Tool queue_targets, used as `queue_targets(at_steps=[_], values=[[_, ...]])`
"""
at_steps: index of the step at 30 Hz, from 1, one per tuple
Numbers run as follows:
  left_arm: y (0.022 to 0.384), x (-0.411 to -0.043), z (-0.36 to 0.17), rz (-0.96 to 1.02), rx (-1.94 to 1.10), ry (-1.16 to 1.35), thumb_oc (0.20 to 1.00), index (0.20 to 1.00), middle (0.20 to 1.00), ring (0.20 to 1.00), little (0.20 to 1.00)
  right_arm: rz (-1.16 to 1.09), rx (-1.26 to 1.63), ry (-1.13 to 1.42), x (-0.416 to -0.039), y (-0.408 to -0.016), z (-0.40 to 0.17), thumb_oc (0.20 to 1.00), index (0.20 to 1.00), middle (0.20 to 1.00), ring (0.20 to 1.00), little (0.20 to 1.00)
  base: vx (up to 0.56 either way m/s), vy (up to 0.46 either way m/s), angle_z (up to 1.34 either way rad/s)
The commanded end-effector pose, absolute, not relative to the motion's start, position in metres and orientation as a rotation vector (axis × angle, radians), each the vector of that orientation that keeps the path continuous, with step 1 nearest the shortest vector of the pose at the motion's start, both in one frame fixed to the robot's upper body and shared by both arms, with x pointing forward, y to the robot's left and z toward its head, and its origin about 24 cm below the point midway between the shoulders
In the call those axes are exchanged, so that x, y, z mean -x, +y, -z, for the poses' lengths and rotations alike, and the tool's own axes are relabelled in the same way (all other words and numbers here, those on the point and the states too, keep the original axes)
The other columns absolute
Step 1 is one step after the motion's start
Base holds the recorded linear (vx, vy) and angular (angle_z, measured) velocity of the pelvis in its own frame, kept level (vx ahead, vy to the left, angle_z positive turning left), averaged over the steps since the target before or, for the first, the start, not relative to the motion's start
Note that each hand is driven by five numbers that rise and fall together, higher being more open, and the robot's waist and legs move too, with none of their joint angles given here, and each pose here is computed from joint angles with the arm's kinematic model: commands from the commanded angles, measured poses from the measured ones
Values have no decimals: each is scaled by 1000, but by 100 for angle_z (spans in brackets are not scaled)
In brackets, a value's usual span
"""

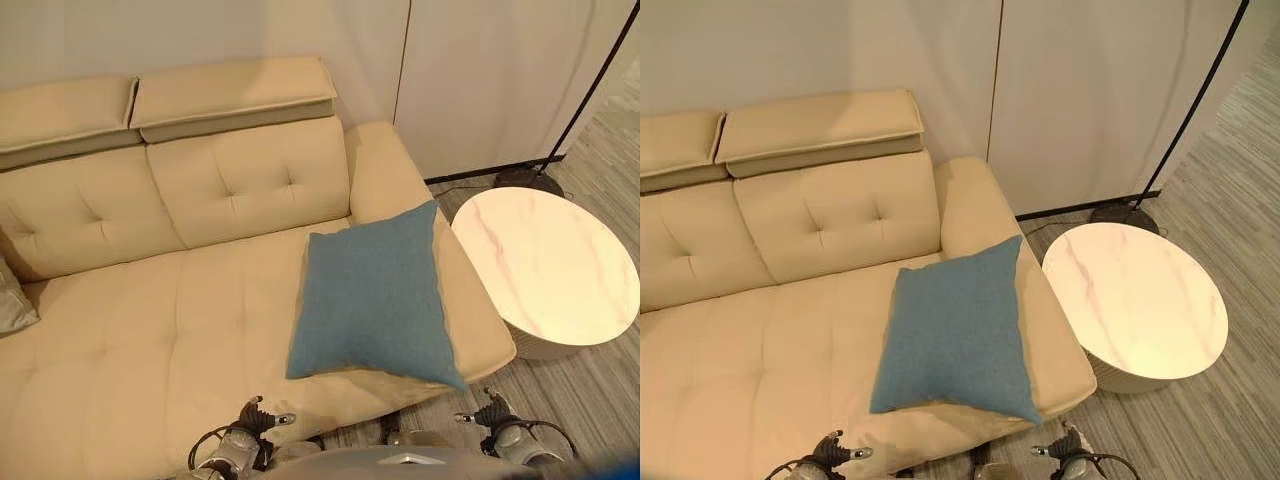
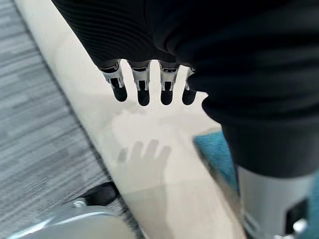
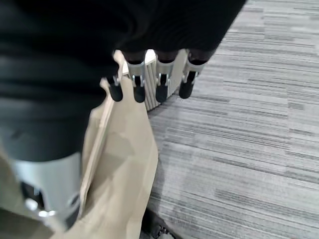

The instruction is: Pick up all the scattered cushions and arrange them neatly on the sofa.

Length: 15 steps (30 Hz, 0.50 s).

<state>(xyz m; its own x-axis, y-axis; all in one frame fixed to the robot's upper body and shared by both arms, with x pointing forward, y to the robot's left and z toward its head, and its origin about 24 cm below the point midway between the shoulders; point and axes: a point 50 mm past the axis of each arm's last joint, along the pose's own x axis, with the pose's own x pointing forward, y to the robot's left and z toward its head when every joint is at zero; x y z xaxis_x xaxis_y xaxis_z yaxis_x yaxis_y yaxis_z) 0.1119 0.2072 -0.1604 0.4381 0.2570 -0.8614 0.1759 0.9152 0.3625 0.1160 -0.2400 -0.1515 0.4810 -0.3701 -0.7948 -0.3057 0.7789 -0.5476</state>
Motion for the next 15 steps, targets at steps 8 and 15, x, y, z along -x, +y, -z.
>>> queue_targets(at_steps=[8,15], values=[[219,-115,157,-184,-396,1101,1000,1000,1000,1000,1000,216,726,1067,-116,-262,144,1000,1000,1000,1000,1000,14,-1,3],[256,-133,140,-269,-370,1016,1000,1000,1000,1000,1000,492,812,768,-189,-387,37,1000,1000,1000,1000,1000,10,11,-3]])
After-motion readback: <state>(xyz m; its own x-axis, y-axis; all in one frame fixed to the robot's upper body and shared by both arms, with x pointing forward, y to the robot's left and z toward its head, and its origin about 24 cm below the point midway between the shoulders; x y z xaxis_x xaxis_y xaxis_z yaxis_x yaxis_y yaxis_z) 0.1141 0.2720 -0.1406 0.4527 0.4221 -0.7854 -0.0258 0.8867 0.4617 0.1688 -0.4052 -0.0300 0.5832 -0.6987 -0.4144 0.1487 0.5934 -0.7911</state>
